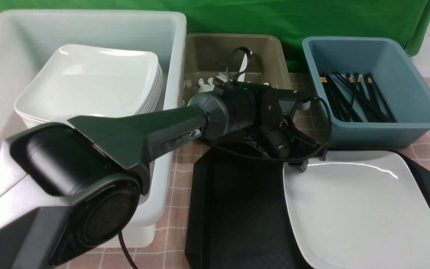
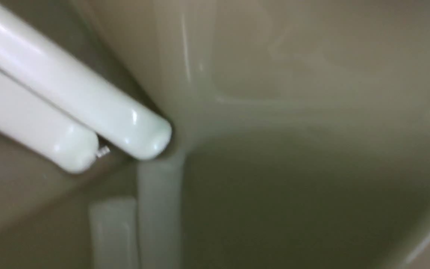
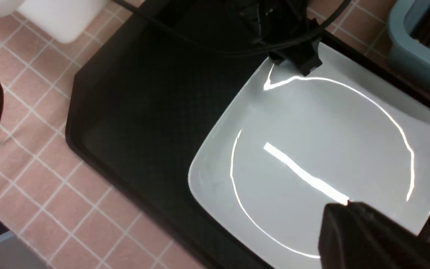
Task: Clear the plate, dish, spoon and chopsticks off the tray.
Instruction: Use the left arm to grab a plate from the dinner plate
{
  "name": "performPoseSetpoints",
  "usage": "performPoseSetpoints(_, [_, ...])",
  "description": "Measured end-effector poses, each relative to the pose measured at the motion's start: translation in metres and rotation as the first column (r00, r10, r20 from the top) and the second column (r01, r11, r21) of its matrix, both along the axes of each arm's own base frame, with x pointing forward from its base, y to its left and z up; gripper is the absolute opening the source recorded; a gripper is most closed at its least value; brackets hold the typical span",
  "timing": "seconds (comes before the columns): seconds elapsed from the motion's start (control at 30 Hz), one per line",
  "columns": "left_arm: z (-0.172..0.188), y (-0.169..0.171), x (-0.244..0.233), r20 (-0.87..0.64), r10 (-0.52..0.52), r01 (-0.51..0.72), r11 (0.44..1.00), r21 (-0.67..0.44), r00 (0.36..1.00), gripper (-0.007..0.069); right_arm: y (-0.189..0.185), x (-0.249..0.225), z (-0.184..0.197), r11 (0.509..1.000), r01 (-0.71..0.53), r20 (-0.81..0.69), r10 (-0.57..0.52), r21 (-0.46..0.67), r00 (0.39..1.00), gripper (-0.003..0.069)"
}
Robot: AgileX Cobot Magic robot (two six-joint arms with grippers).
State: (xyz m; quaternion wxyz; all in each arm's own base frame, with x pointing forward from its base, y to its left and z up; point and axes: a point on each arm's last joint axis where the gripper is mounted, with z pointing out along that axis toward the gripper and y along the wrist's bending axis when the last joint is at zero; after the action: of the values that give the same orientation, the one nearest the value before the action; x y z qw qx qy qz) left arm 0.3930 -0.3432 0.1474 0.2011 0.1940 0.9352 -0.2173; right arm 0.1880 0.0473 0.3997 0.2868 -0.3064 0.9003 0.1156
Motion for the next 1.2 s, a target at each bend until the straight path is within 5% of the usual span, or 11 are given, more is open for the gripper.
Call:
performPoseSetpoints(0.33, [0.015, 0.006, -0.014, -0.106, -0.06, 0.066, 0.996, 0.055, 0.993, 0.0148, 0.0, -0.002, 0.001, 1.0, -0.002, 0.007, 0.002, -0.002, 1.0, 0.003])
performPoseSetpoints(0.63, [0.098, 0.015, -0.034, 0.009, -0.152, 0.152, 0.988, 0.024, 0.988, 0.0024, -0.003, -0.029, 0.033, 1.0, -0.001, 0.157, 0.0, 0.01, 0.988, 0.003])
performPoseSetpoints(1.2, [0.2, 0.048, -0.064, 0.221, -0.193, 0.194, 0.981, 0.015, 0.956, 0.0008, -0.004, -0.052, 0.059, 1.0, 0.003, 0.264, -0.011, 0.031, 0.965, 0.003])
